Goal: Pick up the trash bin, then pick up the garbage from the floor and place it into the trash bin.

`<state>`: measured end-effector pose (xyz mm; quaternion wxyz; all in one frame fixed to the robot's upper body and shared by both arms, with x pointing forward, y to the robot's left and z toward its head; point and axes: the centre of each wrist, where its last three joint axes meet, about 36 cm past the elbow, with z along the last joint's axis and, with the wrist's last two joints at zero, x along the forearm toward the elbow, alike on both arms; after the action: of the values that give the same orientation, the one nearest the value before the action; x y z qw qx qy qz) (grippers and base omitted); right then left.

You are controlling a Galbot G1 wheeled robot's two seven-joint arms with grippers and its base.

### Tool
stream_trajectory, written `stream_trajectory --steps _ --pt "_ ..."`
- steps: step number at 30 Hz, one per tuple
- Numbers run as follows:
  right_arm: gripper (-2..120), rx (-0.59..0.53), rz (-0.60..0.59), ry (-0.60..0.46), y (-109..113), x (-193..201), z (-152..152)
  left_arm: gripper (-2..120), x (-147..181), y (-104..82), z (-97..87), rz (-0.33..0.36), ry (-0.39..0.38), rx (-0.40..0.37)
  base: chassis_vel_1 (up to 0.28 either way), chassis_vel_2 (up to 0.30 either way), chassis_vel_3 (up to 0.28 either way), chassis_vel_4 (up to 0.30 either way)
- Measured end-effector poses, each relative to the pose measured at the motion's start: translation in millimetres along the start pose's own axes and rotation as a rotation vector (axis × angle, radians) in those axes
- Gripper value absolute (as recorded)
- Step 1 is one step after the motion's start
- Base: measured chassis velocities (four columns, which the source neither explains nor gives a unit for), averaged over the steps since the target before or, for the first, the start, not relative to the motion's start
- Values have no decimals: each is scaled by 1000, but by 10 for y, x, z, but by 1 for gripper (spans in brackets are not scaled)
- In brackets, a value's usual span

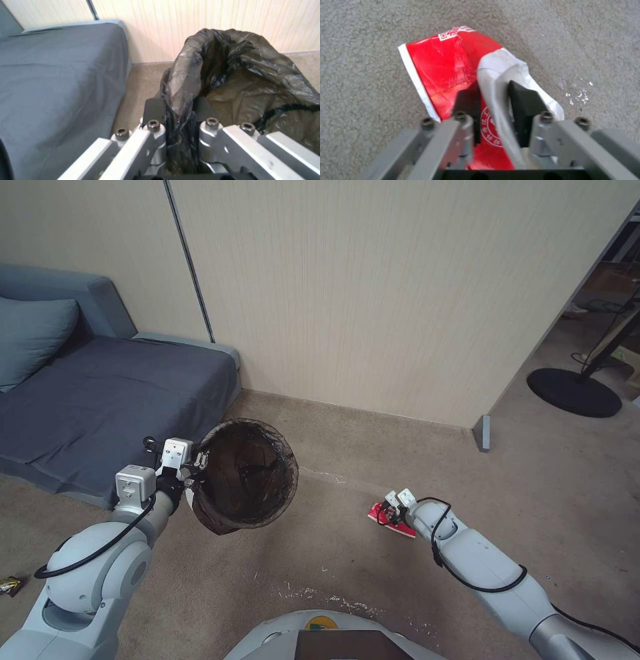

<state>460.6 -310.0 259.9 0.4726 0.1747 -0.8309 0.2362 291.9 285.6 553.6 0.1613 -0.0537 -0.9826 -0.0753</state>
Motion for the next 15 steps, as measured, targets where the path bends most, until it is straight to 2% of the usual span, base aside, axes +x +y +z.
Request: stream_trajectory --steps 2,5,15 --pt "7 -2 4 -4 -18 24 11 7 -4 2 0 -1 0 0 0 0 0 0" --pt "0 -4 8 -10 -34 57 18 7 -4 5 -2 -1 -1 -1 0 0 0 0" --pt "0 -28 14 -60 -86 343 27 7 -2 25 -17 -8 -6 -4 0 0 0 0"
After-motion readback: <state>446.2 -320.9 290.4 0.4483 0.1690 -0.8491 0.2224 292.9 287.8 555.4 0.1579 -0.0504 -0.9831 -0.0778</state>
